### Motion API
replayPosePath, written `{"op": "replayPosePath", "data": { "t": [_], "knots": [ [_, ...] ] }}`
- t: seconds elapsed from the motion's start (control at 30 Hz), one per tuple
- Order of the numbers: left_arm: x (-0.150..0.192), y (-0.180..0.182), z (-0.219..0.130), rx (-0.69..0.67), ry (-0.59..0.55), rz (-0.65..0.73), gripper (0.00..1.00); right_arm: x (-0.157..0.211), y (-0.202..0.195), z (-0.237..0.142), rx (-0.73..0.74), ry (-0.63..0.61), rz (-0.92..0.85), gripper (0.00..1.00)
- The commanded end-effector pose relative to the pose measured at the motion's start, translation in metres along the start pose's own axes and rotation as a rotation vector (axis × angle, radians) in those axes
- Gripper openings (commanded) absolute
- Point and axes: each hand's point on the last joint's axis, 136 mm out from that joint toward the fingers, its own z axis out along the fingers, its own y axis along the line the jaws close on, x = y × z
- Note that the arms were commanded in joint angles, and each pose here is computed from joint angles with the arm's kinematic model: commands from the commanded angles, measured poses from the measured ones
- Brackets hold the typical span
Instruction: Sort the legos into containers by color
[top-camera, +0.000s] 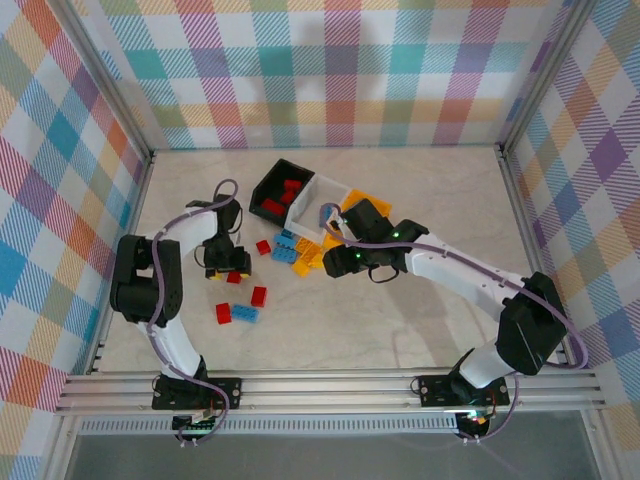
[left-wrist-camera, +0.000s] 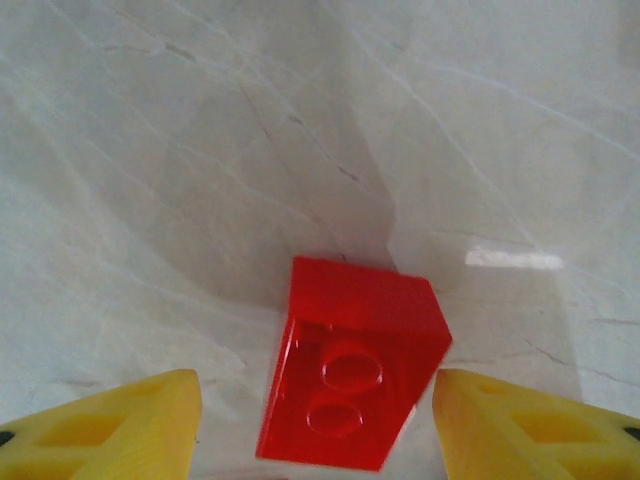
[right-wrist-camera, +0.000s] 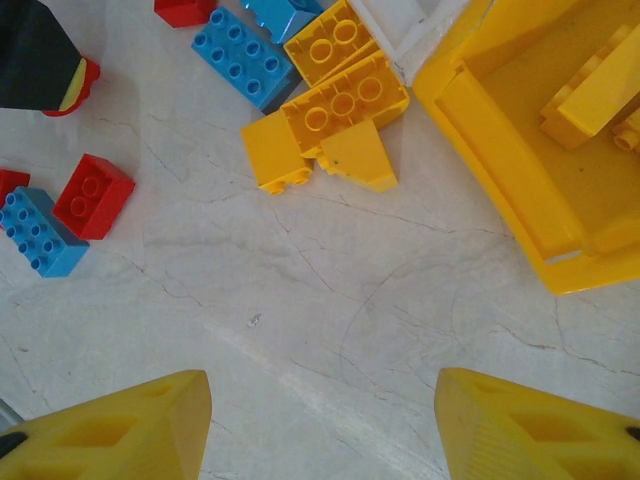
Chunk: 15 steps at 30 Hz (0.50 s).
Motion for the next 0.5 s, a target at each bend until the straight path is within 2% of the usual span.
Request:
{"op": "replayPosePath", "data": {
  "t": [0.0, 0.23, 0.47],
  "knots": [
    [0.001, 0.003, 0.010, -0.012, 0.020, 0.025, 0.61, 0.001, 0.001, 0.001, 0.011, 0.004, 0.004, 0.61],
    [-0.001, 0.000, 0.016, -0.001, 0.026, 0.028, 0.44, -0.011, 0.006, 0.006, 0.004, 0.005, -0.003, 0.61],
    [-0.010, -0.006, 0.002, 0.033, -0.004, 0.017, 0.36, -0.013, 0.013, 0.011, -0.027, 0.022, -0.004, 0.61]
  ]
}}
